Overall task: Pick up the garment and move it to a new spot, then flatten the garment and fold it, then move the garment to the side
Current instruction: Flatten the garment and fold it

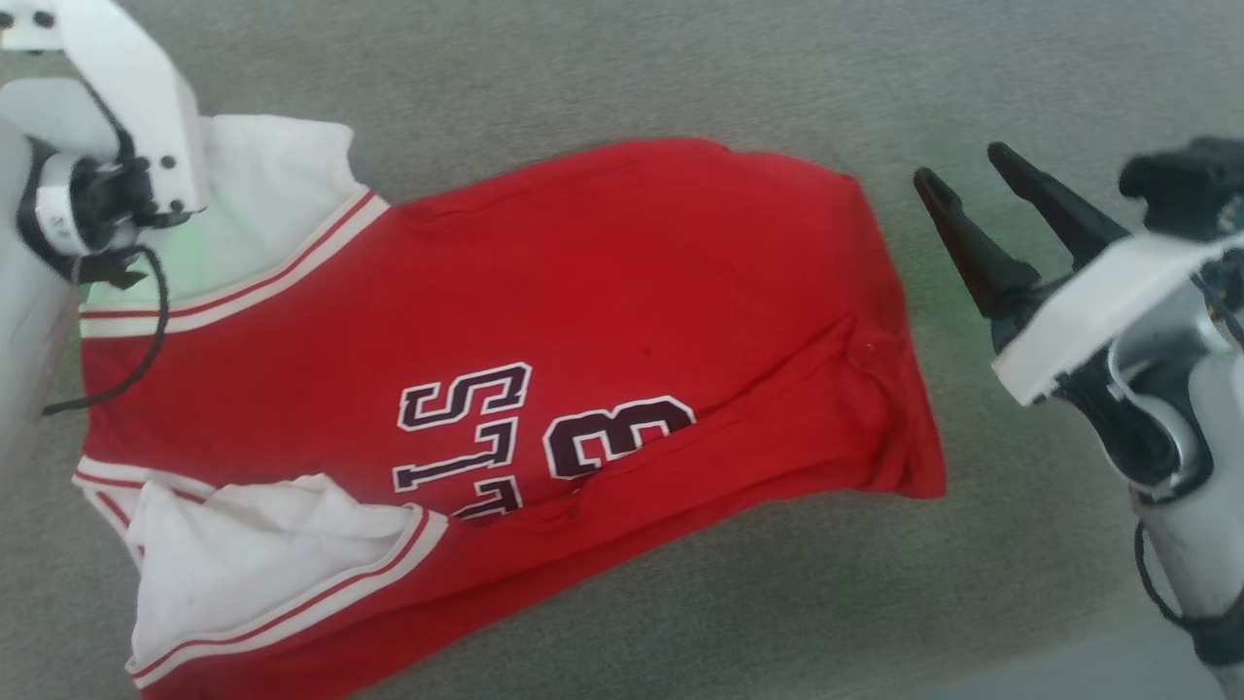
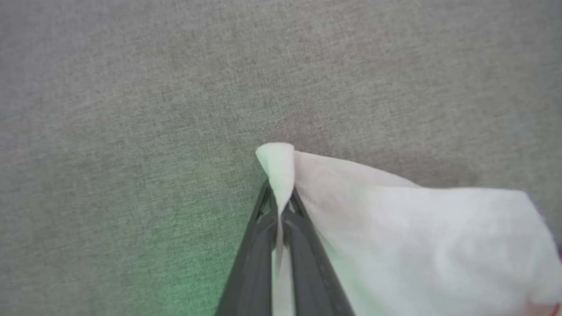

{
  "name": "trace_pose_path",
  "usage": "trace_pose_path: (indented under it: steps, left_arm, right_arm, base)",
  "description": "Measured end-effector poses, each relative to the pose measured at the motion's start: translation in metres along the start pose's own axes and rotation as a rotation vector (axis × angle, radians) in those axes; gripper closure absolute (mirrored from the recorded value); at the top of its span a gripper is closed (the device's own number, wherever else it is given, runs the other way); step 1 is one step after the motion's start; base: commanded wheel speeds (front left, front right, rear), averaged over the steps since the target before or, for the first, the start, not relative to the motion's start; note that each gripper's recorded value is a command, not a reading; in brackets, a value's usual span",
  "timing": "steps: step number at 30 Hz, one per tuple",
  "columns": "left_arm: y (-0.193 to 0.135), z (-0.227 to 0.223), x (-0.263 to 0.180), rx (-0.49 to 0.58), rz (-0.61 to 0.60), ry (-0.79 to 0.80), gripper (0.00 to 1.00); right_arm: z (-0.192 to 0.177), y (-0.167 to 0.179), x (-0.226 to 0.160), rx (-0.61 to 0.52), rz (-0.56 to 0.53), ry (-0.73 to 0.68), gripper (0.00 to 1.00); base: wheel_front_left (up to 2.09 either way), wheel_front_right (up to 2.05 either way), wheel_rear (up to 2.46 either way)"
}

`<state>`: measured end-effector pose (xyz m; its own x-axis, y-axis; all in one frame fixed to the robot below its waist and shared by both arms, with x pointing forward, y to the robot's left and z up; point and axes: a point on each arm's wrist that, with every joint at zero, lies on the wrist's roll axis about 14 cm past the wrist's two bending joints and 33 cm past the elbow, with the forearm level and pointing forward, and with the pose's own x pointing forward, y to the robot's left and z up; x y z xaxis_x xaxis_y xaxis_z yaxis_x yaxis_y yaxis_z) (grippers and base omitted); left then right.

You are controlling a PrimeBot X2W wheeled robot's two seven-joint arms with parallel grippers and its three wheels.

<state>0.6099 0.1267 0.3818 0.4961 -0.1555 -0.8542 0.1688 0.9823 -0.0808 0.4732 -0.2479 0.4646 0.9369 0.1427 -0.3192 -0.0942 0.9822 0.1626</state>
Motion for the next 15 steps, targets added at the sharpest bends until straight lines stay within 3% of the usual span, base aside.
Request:
trace_pose_path:
  steps: [15]
  left_arm:
    - [0.003,0.006,0.005,-0.008,-0.013,-0.041,1.0]
  right_arm:
    - [-0.066,0.031,0.063,-0.067,0.136,0.539,0.0]
  base:
    - [0.0,0.0,0.0]
